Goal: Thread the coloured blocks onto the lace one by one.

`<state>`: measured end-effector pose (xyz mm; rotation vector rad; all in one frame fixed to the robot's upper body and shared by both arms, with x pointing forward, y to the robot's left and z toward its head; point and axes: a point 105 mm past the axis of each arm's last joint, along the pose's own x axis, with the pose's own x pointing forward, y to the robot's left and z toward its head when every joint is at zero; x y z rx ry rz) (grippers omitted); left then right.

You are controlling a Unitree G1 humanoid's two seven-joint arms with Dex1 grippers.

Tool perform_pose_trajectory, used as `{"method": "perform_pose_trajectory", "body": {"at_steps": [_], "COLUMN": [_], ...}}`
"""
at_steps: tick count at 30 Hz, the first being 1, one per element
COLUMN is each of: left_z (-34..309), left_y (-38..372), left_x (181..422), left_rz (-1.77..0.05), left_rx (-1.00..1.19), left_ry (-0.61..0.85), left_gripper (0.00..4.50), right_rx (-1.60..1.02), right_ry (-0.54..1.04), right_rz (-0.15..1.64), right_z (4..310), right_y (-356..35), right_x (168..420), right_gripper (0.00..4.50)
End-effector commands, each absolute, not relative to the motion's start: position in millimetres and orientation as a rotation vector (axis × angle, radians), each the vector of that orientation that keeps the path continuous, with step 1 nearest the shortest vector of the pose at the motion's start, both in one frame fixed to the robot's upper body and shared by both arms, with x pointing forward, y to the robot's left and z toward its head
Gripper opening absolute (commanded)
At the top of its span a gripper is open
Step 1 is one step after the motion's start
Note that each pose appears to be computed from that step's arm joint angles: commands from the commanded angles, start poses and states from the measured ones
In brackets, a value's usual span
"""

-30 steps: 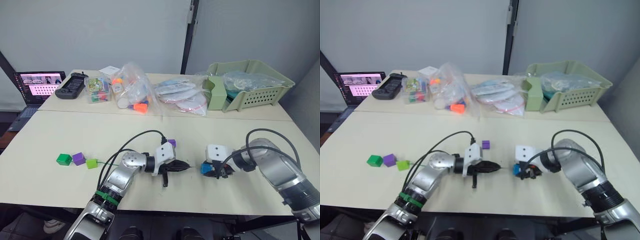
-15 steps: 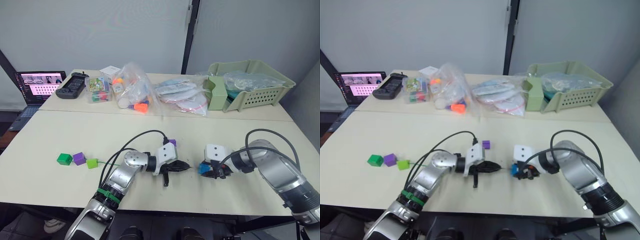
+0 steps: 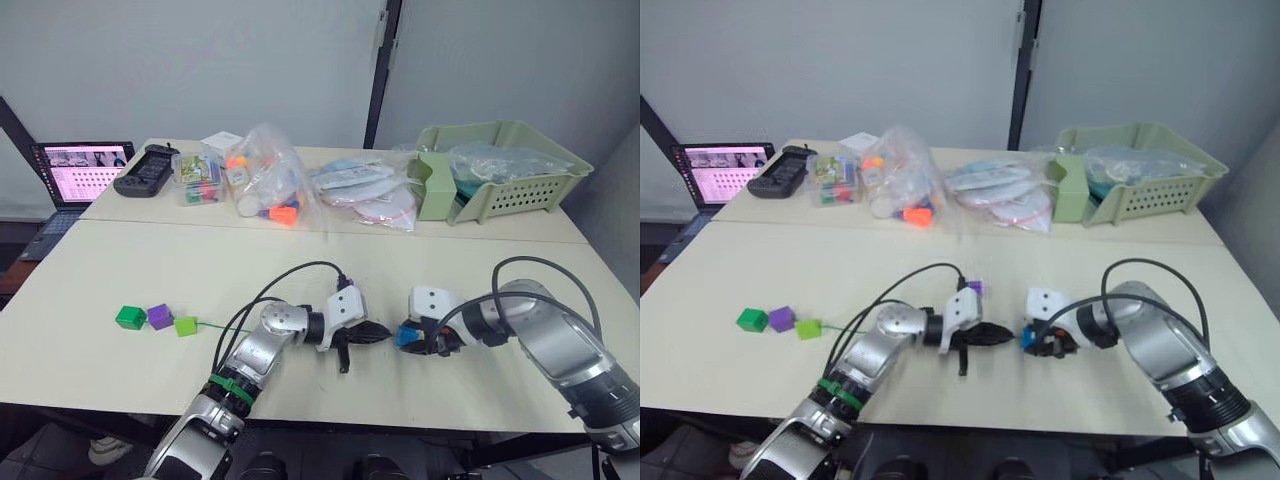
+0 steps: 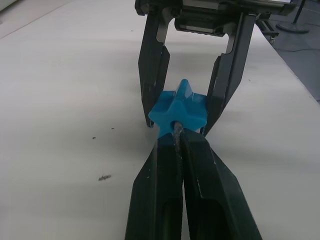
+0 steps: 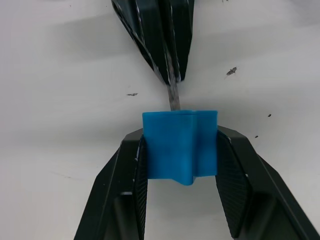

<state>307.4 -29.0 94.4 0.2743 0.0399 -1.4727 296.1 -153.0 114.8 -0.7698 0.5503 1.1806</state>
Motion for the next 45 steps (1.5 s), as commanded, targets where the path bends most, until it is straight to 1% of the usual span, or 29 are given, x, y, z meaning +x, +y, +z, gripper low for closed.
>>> {"method": "perform_pose_trajectory", "body": {"at_steps": [1,8,11,12,14,18,19,24,30,33,40,41,45], "left_z": [106,101,107,108,107,98,95,88,90,91,88,87,84], "left_y": [-43,-43,-38,-35,-29,-7,-2,10,9,4,-5,-6,-6], "left_x": [305,303,307,308,310,310,309,307,307,311,315,314,310], "left_rz": [-1.501,-1.509,-1.485,-1.482,-1.475,-1.494,-1.499,-1.526,-1.543,-1.535,-1.542,-1.549,-1.575], "left_rx": [0.286,0.286,0.274,0.281,0.300,0.409,0.432,0.483,0.485,0.495,0.498,0.497,0.499], "left_ry": [-0.006,0.022,0.001,0.001,0.011,0.041,0.054,0.091,0.086,0.079,0.083,0.085,0.093], "left_gripper": [0.00,0.00,0.96,1.39,1.97,3.27,3.29,3.29,3.29,2.47,0.20,0.00,0.00], "right_rx": [-0.759,-0.750,-0.756,-0.753,-0.748,-0.750,-0.751,-0.754,-0.761,-0.760,-0.753,-0.753,-0.751], "right_ry": [0.489,0.492,0.507,0.509,0.512,0.525,0.527,0.529,0.528,0.530,0.531,0.532,0.534], "right_rz": [1.195,1.197,1.199,1.199,1.201,1.205,1.207,1.216,1.217,1.215,1.210,1.209,1.205], "right_z": [125,119,112,111,110,105,105,102,103,103,104,104,105], "right_y": [-145,-142,-144,-144,-143,-145,-145,-143,-142,-143,-142,-142,-142], "right_x": [293,292,292,292,292,293,293,293,293,293,291,291,290], "right_gripper": [1.35,1.35,1.35,1.35,1.35,1.35,1.35,1.35,1.35,1.35,1.35,1.35,1.35]}}
